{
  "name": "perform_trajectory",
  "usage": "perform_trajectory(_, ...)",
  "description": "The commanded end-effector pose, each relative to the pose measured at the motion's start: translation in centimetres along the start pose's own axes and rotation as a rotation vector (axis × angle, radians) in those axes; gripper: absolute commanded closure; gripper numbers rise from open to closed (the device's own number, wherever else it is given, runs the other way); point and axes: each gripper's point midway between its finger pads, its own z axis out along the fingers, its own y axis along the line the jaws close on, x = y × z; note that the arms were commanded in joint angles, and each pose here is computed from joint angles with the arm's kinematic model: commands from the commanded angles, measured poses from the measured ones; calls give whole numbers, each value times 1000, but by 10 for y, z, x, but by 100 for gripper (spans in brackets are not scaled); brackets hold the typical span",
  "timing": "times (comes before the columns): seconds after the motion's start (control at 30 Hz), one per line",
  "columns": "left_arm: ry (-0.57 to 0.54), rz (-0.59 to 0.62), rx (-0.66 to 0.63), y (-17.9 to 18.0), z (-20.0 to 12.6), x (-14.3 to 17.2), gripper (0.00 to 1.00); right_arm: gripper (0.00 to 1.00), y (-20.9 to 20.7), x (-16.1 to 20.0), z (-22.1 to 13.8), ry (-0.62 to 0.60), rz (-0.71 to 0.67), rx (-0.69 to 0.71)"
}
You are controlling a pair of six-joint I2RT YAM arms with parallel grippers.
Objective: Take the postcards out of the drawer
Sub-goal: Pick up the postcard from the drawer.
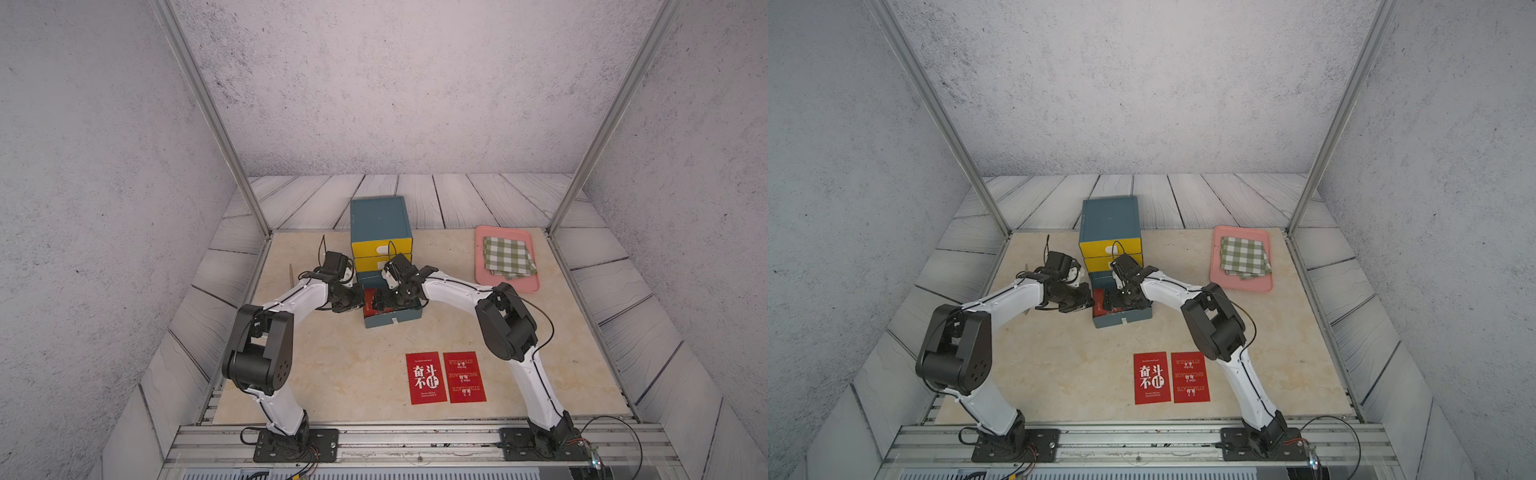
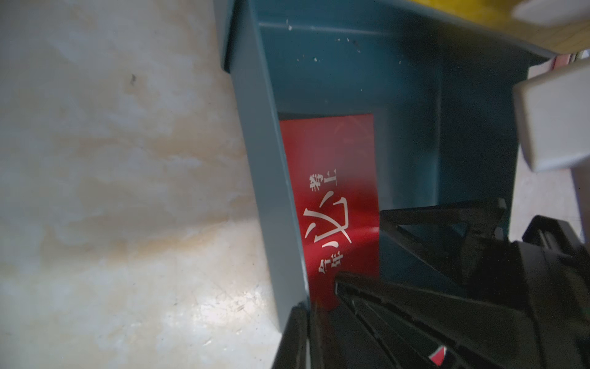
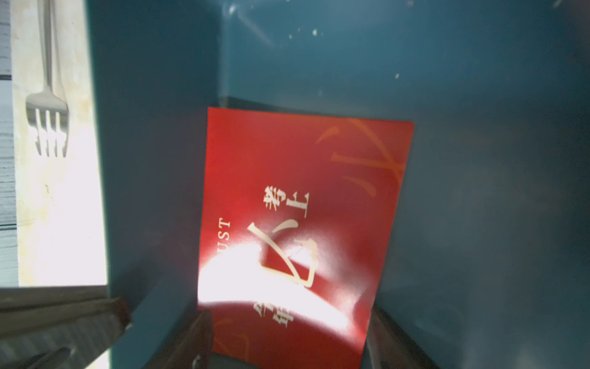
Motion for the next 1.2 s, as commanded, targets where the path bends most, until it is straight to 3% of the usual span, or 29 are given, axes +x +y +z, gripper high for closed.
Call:
perform_trajectory(0.0,-6,75,103,-30,7,-6,93,21,4,47,30,175,15,-25)
perform_trajectory(0.4,1,77,108,-32,9,-3,94,21,18,49,49,142,45,-177)
perform_trajectory(0.87,1,81,114,-34,8,-3,94,22,22,49,53,134,49,-221)
perform_trajectory(1.17,-78,88,96,-40,-17,-17,62,22,19,54,53,124,50,-238)
